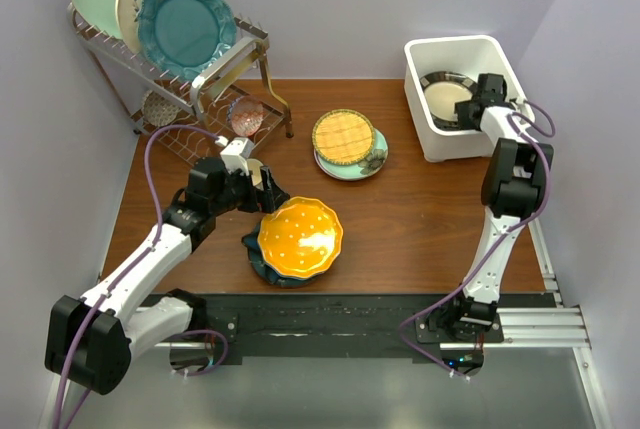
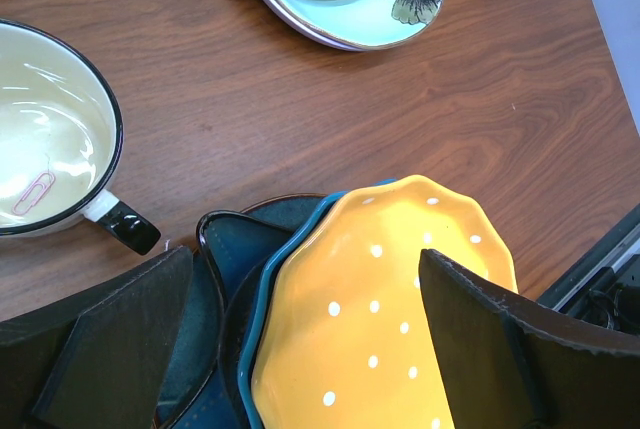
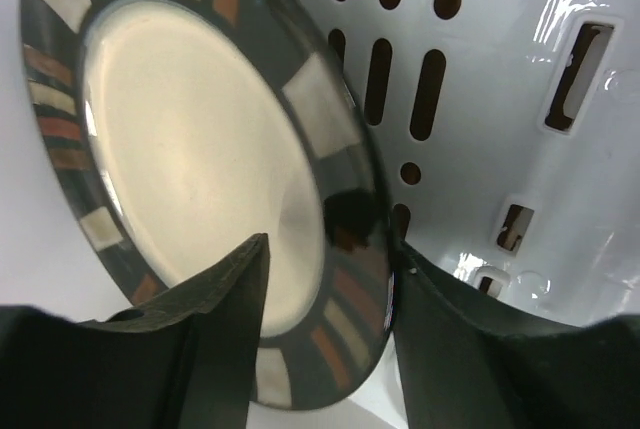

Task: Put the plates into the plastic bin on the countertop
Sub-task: Place the plate in the plastic bin.

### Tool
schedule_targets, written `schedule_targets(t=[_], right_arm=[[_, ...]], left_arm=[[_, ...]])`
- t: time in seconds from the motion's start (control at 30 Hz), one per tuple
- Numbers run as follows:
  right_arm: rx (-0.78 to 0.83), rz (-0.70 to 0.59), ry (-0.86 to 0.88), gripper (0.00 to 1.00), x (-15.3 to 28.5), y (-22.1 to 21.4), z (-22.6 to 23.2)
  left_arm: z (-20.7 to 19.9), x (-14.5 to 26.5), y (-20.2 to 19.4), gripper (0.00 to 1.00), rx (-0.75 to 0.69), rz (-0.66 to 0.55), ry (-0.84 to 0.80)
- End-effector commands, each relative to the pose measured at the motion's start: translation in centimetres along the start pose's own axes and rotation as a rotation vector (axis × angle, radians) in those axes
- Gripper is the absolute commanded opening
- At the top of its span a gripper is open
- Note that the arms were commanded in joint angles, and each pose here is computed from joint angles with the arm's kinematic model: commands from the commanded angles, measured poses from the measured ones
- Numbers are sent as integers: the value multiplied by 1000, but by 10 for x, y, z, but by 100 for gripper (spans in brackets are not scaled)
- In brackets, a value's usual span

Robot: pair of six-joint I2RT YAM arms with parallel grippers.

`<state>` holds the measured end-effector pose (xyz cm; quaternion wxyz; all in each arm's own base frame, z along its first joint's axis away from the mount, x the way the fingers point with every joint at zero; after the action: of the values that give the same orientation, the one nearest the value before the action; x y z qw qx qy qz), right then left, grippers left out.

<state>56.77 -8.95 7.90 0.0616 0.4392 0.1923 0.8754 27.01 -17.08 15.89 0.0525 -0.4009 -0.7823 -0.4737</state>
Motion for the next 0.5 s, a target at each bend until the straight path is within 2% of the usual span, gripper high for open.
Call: schedule_targets(t=[0.0, 0.03, 0.07, 0.33, 0.47], right_arm=[[17, -27, 32, 63, 13, 19, 9], [26, -31, 37, 71, 17, 20, 10], [25, -38, 36, 75, 19, 23, 9], [26, -53, 60, 86, 36, 37, 11], [11, -67, 67, 88, 50, 47, 8]], left_arm=[[-9, -1, 6, 100, -11, -30, -41], [-10, -1, 6, 100, -10, -27, -43], [-10, 0, 6, 100, -13, -30, -44], [-11, 0, 6, 100, -16, -29, -51], [-12, 0, 7, 100, -18, -32, -52]])
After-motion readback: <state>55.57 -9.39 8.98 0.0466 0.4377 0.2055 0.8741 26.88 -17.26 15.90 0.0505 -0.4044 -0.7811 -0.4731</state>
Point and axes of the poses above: each gripper's point midway between its finger pads, its own x axis back along the fingers, its own z axis along the line the jaws close on, y = z × x, the point moved 1 cm from there along x, back along the fingers, and after that the axes turned 6 degrees about x, right-handed, at the moved point
